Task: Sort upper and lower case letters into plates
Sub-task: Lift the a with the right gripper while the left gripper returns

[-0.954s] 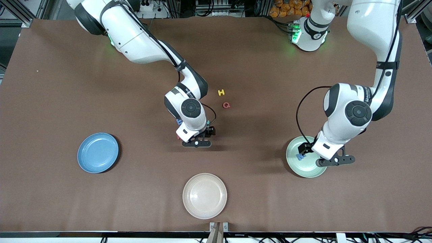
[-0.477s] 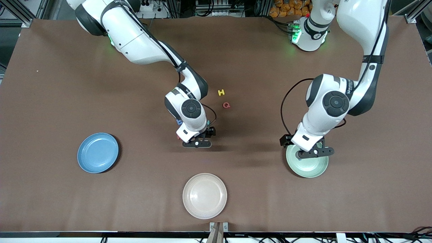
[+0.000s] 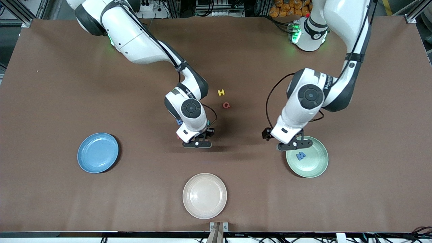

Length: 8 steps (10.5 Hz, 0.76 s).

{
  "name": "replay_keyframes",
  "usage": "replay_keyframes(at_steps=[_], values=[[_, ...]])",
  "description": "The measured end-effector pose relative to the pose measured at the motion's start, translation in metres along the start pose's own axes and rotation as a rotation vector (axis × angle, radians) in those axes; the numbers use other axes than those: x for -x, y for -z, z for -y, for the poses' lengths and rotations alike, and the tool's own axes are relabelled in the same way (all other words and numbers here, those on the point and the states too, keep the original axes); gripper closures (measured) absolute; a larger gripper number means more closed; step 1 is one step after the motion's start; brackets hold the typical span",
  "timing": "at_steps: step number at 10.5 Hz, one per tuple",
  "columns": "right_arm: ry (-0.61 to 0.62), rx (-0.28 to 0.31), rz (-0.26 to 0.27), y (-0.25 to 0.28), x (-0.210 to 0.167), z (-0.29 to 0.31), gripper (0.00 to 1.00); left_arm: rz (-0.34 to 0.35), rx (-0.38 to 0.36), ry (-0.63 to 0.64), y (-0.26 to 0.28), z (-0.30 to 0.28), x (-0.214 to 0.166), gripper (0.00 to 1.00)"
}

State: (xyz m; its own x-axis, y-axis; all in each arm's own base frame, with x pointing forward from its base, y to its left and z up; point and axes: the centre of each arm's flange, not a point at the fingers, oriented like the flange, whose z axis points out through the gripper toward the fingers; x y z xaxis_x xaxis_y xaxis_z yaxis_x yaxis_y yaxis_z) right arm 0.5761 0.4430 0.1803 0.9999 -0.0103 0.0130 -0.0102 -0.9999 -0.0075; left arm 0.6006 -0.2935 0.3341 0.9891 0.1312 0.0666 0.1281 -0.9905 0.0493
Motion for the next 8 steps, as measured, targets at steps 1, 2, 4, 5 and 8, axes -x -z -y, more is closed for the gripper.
replay_keyframes(at_steps=[1, 2, 4, 5, 8], values=[[0.0, 0.0, 0.0, 0.0, 0.0, 0.0, 0.64, 0.001, 0.003, 0.006, 0.007, -0.004, 0.002, 0.0], [0.005, 0.0, 0.0, 0.0, 0.0, 0.0, 0.64, 0.004, 0.004, 0.008, 0.018, -0.004, 0.004, 0.0], [0.006, 0.001, -0.007, 0.004, -0.011, -0.011, 0.64, 0.025, 0.016, 0.016, 0.036, -0.012, 0.014, 0.0], [0.0, 0.001, -0.011, 0.01, -0.021, -0.021, 0.64, 0.036, 0.023, 0.023, 0.039, -0.022, 0.023, 0.0], [0.069, 0.031, 0.008, 0.04, -0.058, -0.076, 0.64, 0.075, 0.041, 0.044, 0.034, -0.063, 0.059, 0.0]])
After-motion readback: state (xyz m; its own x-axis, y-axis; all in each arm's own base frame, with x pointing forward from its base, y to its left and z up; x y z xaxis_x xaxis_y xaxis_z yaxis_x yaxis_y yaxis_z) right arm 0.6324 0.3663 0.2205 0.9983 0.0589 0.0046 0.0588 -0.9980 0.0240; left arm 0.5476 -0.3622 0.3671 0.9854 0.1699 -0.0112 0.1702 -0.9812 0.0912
